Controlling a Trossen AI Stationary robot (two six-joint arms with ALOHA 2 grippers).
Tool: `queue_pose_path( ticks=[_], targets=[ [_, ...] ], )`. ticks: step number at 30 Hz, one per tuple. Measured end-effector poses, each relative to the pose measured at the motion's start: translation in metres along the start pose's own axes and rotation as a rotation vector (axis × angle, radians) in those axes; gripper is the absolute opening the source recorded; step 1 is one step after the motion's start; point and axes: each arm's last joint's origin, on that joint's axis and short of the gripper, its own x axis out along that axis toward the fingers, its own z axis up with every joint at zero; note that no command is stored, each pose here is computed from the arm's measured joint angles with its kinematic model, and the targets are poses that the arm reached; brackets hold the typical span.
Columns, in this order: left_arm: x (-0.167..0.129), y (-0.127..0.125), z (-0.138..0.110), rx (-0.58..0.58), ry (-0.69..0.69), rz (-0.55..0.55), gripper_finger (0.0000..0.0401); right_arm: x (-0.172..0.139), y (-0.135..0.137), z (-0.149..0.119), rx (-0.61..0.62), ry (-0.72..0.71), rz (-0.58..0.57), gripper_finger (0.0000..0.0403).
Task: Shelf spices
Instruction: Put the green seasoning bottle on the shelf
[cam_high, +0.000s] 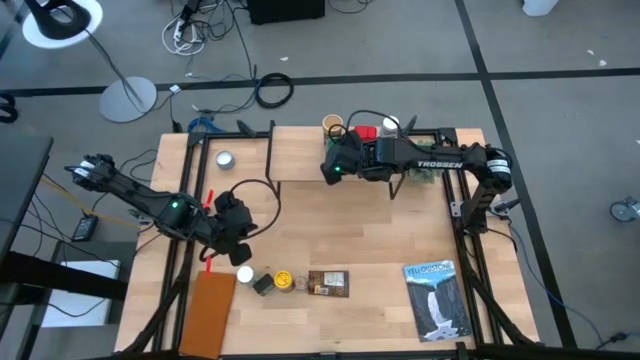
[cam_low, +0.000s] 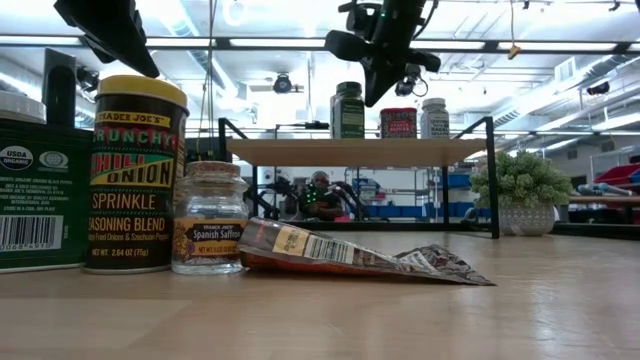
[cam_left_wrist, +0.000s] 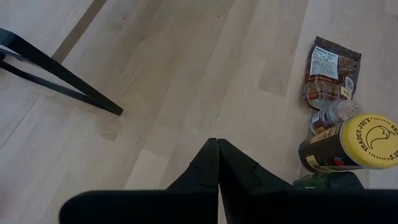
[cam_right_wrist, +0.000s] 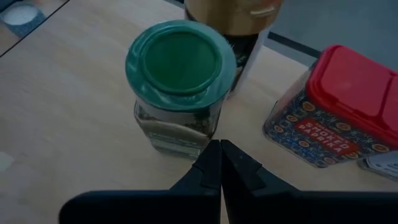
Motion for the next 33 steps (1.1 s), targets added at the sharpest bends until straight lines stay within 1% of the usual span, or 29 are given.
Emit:
queue_pose_path(
  ticks=[5, 12, 18, 24, 29, 33],
  targets=[
    [0.0, 0.0, 0.0, 0.005, 0.0, 0.0, 0.0006, -0.0001, 0.0004, -0.0003, -0.027, 0.01, 0.011, 0.0],
    [0.0, 0.0, 0.0001, 0.022, -0.001, 0.0, 0.0006, -0.0004, 0.0036, 0.0008, -0.075, 0.014, 0.056, 0.0],
    [0.0, -0.0001, 0.0001, 0.021, -0.001, 0.0, 0.0006, -0.001, 0.0027, -0.0011, -0.007, 0.058, 0.073, 0.0],
    [0.0, -0.0001, 0.0001, 0.019, -0.001, -0.001, 0.0006, -0.0001, -0.0022, -0.0033, 0.026, 0.089, 0.035, 0.0],
    [0.0, -0.0001, 0.0001, 0.018, -0.002, -0.001, 0.0006, 0.0003, -0.0046, -0.0003, 0.017, 0.02, -0.023, 0.0],
    [0.0, -0.0001, 0.0001, 0.018, -0.002, -0.001, 0.0006, 0.0008, -0.0026, 0.0025, -0.007, -0.004, -0.006, 0.0]
  ],
)
